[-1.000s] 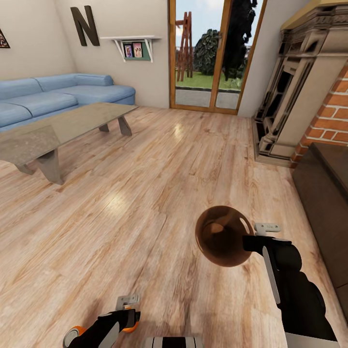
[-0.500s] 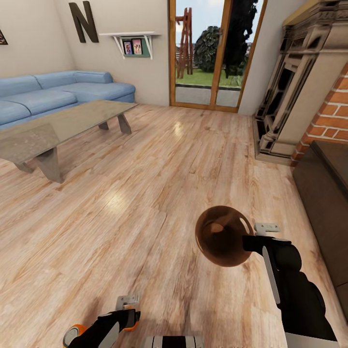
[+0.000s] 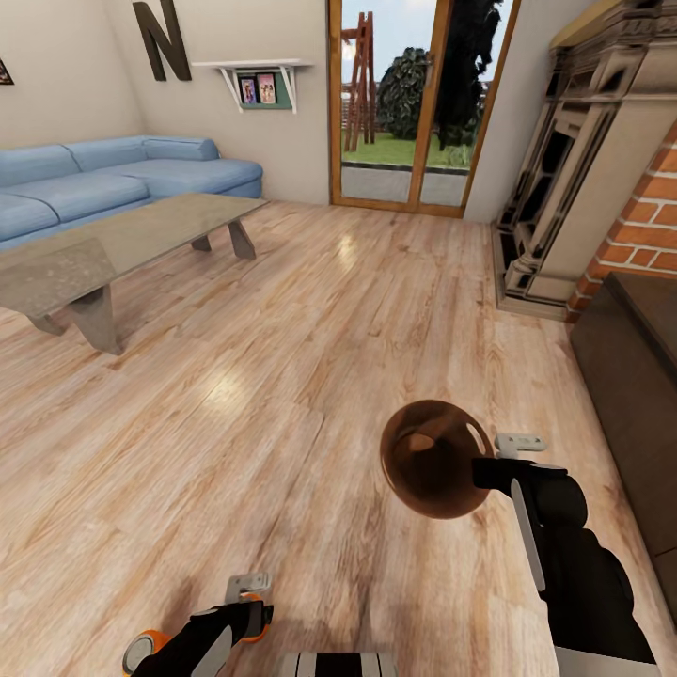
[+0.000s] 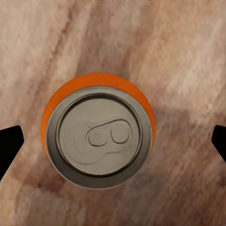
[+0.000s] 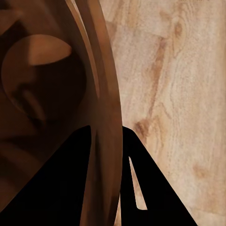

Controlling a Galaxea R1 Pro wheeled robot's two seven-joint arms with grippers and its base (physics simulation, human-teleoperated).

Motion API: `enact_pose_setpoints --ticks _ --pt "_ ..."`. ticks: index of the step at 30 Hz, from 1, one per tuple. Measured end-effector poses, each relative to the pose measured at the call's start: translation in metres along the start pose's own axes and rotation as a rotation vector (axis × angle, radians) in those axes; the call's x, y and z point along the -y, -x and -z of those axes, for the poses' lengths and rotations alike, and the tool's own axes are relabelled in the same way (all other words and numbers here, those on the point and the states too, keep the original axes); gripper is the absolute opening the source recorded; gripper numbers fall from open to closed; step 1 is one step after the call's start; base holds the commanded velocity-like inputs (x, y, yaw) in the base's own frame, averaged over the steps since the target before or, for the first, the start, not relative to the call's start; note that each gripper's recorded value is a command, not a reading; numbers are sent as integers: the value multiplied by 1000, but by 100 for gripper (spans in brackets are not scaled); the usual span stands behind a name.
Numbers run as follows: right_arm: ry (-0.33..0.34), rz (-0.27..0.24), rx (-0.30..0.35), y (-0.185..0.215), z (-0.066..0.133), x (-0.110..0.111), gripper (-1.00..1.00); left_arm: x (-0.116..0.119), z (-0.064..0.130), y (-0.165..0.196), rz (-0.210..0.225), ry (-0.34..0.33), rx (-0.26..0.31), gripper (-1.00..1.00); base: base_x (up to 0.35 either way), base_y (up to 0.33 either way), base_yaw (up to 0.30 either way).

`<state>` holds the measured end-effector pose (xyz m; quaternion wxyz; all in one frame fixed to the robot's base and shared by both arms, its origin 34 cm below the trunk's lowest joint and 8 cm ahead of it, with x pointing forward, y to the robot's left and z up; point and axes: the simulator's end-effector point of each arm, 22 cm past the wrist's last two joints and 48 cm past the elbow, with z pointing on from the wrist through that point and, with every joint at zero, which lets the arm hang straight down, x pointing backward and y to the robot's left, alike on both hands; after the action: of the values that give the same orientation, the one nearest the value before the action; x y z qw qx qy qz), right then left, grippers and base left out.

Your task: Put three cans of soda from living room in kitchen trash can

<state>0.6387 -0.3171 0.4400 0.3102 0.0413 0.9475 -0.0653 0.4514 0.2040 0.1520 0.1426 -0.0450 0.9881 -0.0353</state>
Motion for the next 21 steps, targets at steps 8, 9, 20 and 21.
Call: enact_pose_setpoints --ticks 8,9,20,21 --pt "2 1 0 0 0 -1 -100 0 0 0 0 0 0 100 0 0 0" --pt "2 2 0 0 0 -1 -100 0 0 0 0 0 0 100 0 0 0" --pt "3 3 1 0 0 -2 -100 -1 0 1 1 1 2 100 0 0 0" --pt "3 2 1 1 0 -2 -100 -1 0 2 1 1 4 100 0 0 0"
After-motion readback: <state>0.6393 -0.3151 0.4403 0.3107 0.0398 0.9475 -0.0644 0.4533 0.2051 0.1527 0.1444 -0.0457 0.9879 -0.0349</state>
